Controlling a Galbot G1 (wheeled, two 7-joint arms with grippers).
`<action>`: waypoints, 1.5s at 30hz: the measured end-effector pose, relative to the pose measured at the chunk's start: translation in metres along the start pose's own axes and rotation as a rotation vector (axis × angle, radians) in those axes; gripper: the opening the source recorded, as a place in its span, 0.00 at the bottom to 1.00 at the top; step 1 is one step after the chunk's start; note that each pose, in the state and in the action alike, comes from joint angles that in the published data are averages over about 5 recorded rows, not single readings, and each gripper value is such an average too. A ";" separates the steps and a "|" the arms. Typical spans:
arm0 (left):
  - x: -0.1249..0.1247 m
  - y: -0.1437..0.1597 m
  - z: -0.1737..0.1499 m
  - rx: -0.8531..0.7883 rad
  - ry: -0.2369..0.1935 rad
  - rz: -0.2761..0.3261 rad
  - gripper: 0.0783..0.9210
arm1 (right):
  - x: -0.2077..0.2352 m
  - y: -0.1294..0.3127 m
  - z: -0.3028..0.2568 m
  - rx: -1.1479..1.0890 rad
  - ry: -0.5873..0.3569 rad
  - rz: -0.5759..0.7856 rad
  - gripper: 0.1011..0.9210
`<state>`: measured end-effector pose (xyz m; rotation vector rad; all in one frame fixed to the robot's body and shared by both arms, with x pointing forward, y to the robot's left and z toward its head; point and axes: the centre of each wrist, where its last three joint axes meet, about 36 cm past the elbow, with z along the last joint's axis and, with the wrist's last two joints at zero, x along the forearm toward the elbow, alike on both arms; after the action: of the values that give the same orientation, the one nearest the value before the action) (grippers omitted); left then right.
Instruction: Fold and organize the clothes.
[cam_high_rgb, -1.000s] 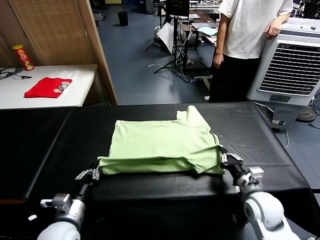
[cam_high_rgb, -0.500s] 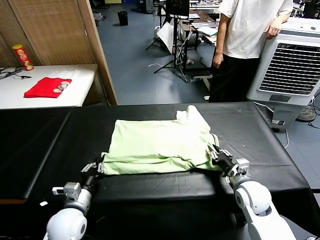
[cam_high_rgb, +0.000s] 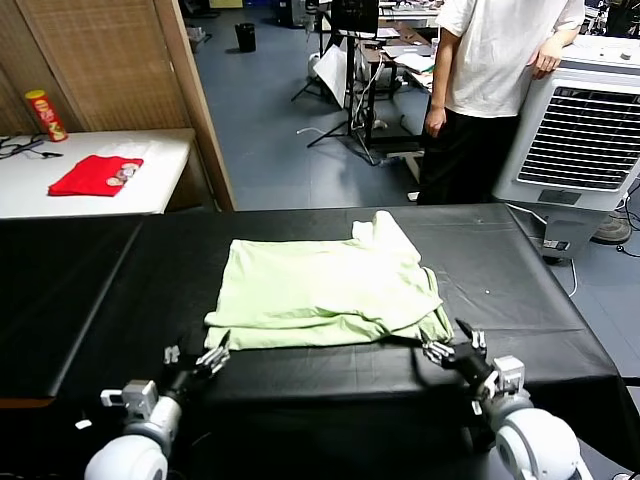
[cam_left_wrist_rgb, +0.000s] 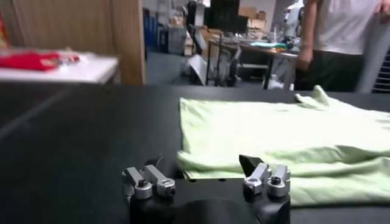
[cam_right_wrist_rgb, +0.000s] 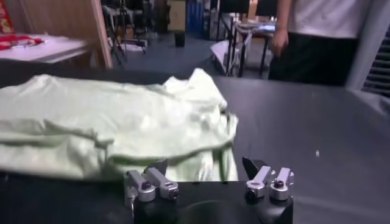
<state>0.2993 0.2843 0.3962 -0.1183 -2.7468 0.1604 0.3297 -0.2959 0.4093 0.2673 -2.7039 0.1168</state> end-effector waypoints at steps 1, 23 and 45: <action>0.000 0.000 0.001 0.005 0.003 0.002 0.85 | 0.000 0.000 0.000 0.001 0.001 -0.001 0.33; 0.012 0.006 0.004 -0.128 0.048 -0.053 0.06 | 0.037 0.001 0.001 0.029 0.066 0.017 0.03; 0.080 -0.010 -0.017 -0.181 0.135 -0.080 0.68 | 0.073 0.007 -0.044 -0.007 0.000 0.004 0.84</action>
<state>0.2314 0.2845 0.4424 -0.0647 -2.6217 -0.1149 0.2807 -0.2966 0.4796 0.2599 -2.7042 0.1091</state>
